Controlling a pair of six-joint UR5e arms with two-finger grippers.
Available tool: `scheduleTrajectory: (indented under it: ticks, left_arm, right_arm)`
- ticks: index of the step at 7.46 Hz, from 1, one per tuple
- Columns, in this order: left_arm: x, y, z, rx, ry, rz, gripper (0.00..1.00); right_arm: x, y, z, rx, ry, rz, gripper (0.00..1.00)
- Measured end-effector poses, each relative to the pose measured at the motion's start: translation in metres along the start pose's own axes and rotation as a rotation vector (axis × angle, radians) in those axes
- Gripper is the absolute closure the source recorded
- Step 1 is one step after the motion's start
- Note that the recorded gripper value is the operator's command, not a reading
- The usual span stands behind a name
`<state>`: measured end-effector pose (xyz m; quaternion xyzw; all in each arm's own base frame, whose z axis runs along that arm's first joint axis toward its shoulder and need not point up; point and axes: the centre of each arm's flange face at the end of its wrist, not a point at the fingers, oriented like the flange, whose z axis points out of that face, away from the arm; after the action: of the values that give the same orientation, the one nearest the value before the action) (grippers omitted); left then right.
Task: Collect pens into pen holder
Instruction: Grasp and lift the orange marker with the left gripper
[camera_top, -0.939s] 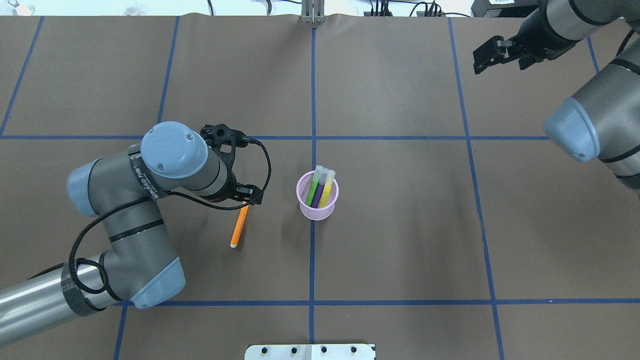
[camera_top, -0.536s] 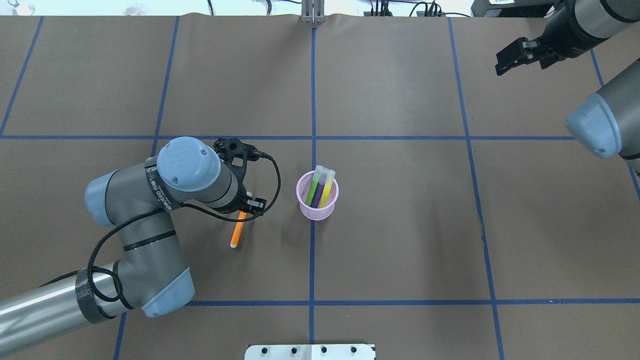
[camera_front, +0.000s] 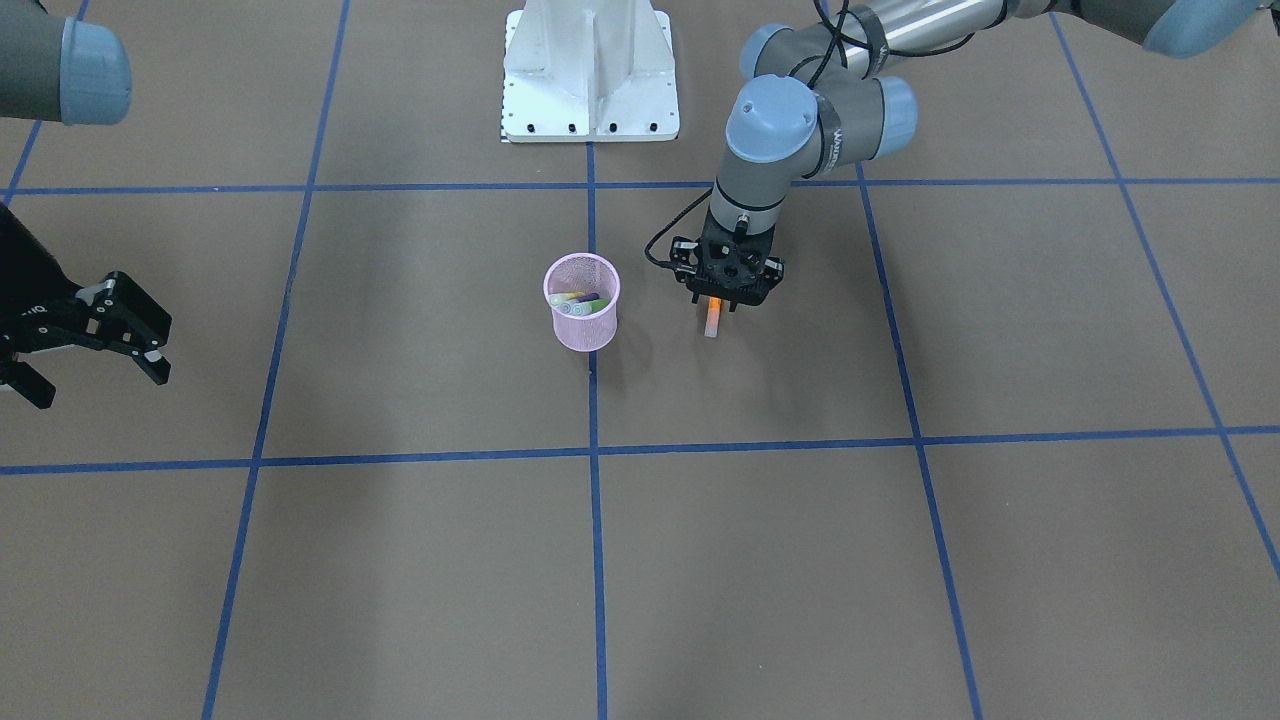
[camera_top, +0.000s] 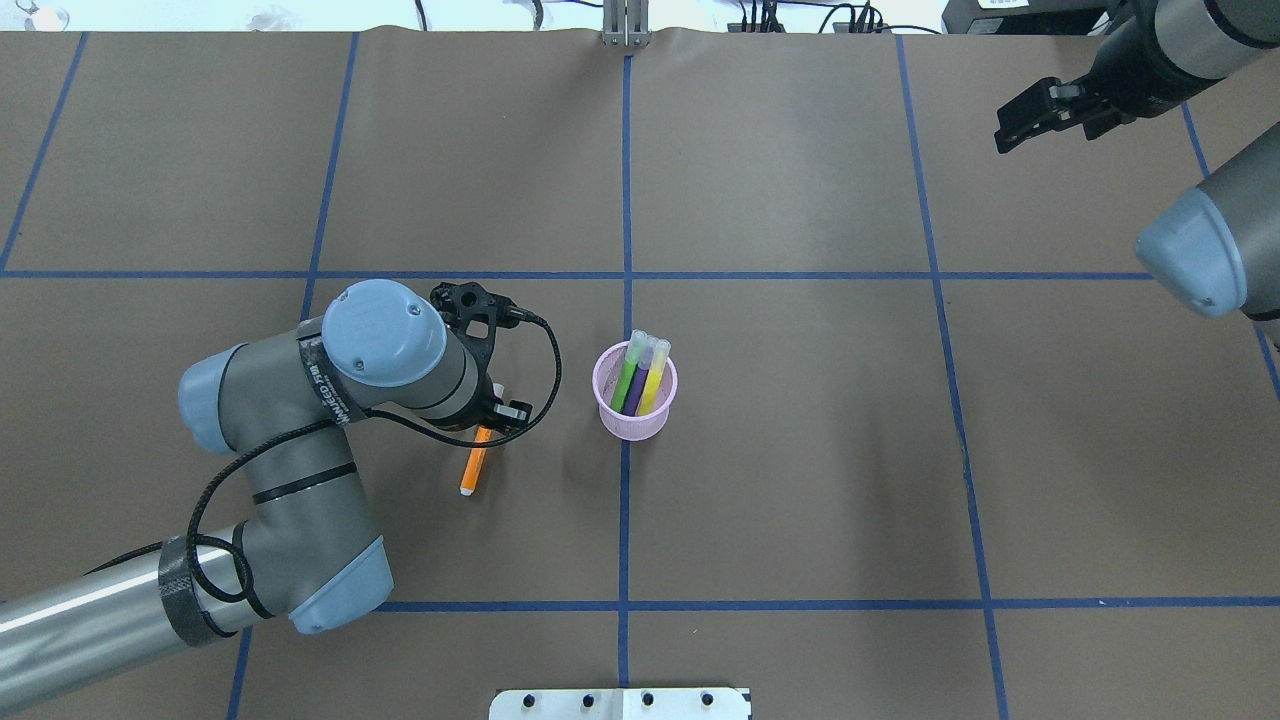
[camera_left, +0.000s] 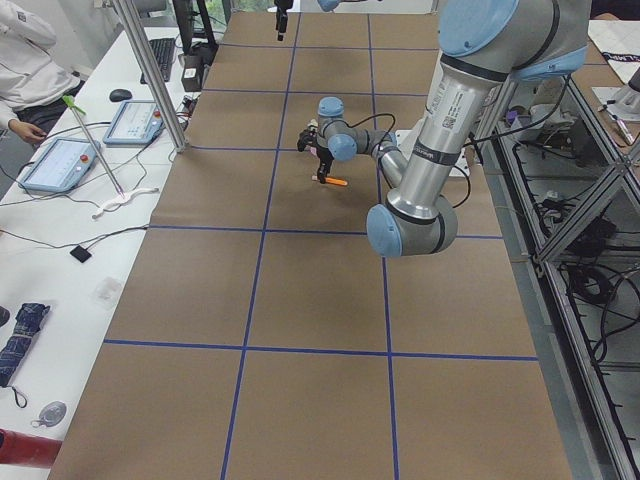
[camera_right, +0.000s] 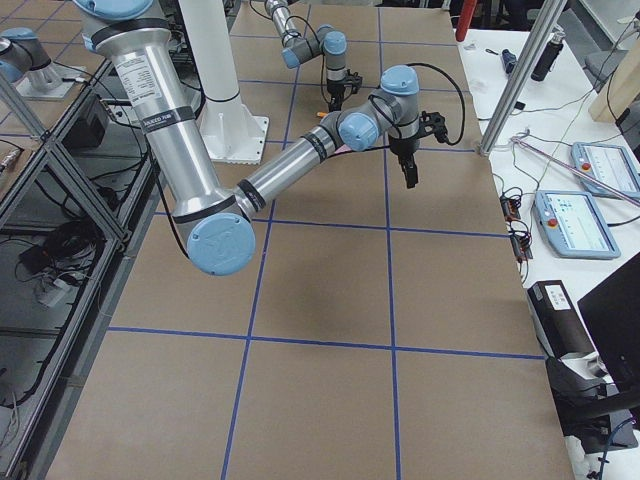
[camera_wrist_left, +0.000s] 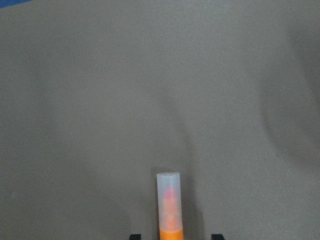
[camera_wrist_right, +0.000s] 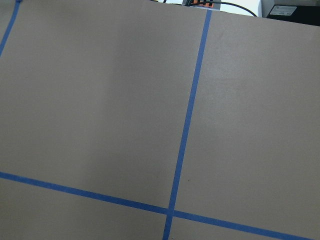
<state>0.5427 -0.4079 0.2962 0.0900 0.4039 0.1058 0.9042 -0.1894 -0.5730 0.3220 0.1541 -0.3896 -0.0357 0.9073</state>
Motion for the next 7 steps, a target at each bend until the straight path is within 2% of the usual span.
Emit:
scheduleTrajectory:
  ticks: [2, 4, 5, 6, 7]
  left_arm:
    - [-0.0003, -0.0007, 0.0028, -0.003, -0.004, 0.000, 0.55]
    - [-0.0007, -0.0017, 0.0061, -0.006, -0.009, -0.002, 0.63]
    - [-0.0008, -0.0018, 0.0066, -0.006, -0.009, -0.002, 0.87]
    - [-0.0007, -0.0019, 0.0066, -0.006, -0.009, -0.002, 1.00]
    - [0.0003, -0.0022, 0.0056, -0.005, -0.008, -0.001, 1.00]
  right_arm:
    - [0.0001, 0.0002, 0.0004, 0.000, 0.001, 0.000, 0.00]
    - [0.0003, 0.0002, 0.0007, -0.001, 0.001, 0.000, 0.00]
    - [0.0003, 0.0002, 0.0007, -0.001, 0.001, 0.000, 0.00]
    - [0.0003, 0.0002, 0.0007, -0.001, 0.001, 0.000, 0.00]
    - [0.0002, 0.0002, 0.0007, 0.000, 0.001, 0.000, 0.00]
